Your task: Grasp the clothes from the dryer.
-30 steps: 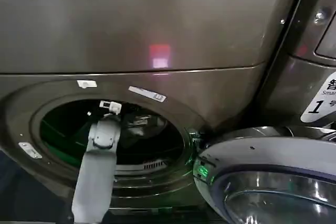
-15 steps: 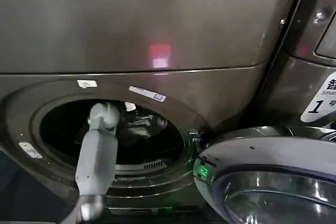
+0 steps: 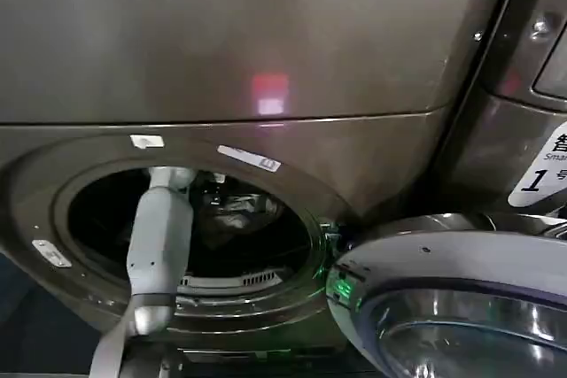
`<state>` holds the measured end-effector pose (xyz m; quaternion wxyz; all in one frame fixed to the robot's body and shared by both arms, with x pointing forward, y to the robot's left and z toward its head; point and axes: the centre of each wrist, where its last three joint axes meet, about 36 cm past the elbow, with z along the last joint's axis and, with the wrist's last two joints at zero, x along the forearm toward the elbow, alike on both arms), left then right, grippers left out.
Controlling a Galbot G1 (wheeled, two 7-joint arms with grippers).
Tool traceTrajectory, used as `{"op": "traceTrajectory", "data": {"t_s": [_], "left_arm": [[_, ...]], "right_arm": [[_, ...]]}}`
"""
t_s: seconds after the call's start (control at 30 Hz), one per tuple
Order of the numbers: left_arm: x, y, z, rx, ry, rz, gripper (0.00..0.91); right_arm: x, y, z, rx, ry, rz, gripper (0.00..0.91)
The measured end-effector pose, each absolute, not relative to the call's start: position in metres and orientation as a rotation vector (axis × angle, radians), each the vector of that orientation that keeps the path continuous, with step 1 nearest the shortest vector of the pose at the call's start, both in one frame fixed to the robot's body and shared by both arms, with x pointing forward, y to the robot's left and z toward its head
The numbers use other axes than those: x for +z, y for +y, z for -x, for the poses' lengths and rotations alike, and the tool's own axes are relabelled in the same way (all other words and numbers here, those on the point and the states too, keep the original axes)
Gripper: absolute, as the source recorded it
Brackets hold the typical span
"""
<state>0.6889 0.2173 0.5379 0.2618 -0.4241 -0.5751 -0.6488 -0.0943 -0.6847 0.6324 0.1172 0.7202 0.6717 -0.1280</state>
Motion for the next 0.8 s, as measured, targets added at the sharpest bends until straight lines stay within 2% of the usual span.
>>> {"op": "traceTrajectory", "data": {"t_s": [0.8], "left_arm": [[0.475,0.237,-0.713,-1.48,-1.574,1.26,0.907]], "right_arm": [[0.622,-0.687,0.08,-0.383,2.0,-2.094,0.907]]}}
